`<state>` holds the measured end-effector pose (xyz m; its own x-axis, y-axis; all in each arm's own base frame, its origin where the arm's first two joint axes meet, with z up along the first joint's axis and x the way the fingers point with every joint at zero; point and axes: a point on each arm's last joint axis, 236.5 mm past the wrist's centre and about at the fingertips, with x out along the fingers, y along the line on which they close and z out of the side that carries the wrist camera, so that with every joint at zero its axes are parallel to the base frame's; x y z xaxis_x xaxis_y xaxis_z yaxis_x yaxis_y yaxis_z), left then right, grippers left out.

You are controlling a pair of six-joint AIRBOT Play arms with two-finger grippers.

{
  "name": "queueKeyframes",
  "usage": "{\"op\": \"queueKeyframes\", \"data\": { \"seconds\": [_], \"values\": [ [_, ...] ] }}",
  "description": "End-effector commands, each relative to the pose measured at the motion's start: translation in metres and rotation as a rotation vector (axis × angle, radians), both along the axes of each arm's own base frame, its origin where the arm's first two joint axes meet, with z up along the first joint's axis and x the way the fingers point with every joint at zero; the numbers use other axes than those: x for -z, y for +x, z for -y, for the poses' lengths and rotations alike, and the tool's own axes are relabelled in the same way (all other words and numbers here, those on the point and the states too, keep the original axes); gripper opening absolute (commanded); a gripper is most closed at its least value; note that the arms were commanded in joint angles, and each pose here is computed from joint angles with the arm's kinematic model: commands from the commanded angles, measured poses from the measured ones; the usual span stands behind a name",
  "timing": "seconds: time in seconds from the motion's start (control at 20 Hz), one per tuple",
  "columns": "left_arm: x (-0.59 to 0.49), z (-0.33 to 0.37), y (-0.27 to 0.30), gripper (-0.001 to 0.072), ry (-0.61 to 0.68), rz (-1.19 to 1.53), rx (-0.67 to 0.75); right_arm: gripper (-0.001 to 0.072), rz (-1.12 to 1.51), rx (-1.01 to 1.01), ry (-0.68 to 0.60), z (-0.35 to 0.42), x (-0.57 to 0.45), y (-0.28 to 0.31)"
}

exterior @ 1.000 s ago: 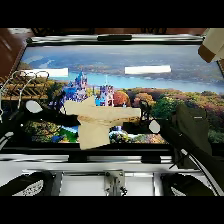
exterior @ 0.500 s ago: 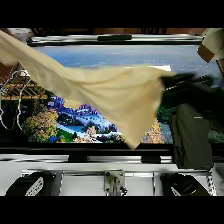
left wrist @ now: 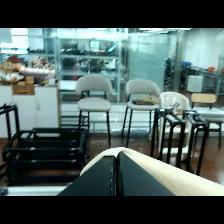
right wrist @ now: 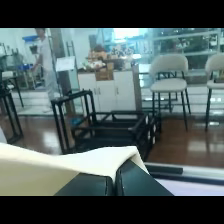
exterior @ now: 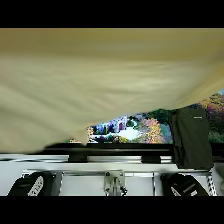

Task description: Fold the shirts.

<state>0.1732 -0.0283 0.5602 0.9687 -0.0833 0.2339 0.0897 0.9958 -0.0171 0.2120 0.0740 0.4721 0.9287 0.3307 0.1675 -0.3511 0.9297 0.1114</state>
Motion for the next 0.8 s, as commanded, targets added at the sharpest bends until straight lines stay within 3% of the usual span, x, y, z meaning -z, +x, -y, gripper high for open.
{"op": "queueKeyframes", "data": {
  "seconds": [0.0, 0.1, 0.3, 0.55, 0.75],
  "values": [
    [0.026, -0.018, 0.028, 0.0041, 0.032, -0.09, -0.069, 0.007, -0.163, 0.03, -0.061, -0.004, 0.04, 0.022],
    [0.063, -0.031, 0.064, 0.0041, 0.097, -0.204, -0.109, 0.007, -0.345, 0.077, -0.155, -0.008, 0.09, 0.051],
    [0.159, -0.05, 0.142, 0.0041, 0.08, -0.47, -0.12, 0.007, -0.704, 0.138, -0.356, -0.03, 0.202, 0.115],
    [0.259, -0.066, 0.236, 0.0042, 0.052, -0.702, -0.109, 0.0072, -0.785, 0.232, -0.581, -0.063, 0.324, 0.234],
    [0.327, -0.072, 0.286, 0.0042, 0.028, -0.838, -0.093, 0.0071, -0.803, 0.248, -0.484, -0.074, 0.386, 0.288]
  ]
}}
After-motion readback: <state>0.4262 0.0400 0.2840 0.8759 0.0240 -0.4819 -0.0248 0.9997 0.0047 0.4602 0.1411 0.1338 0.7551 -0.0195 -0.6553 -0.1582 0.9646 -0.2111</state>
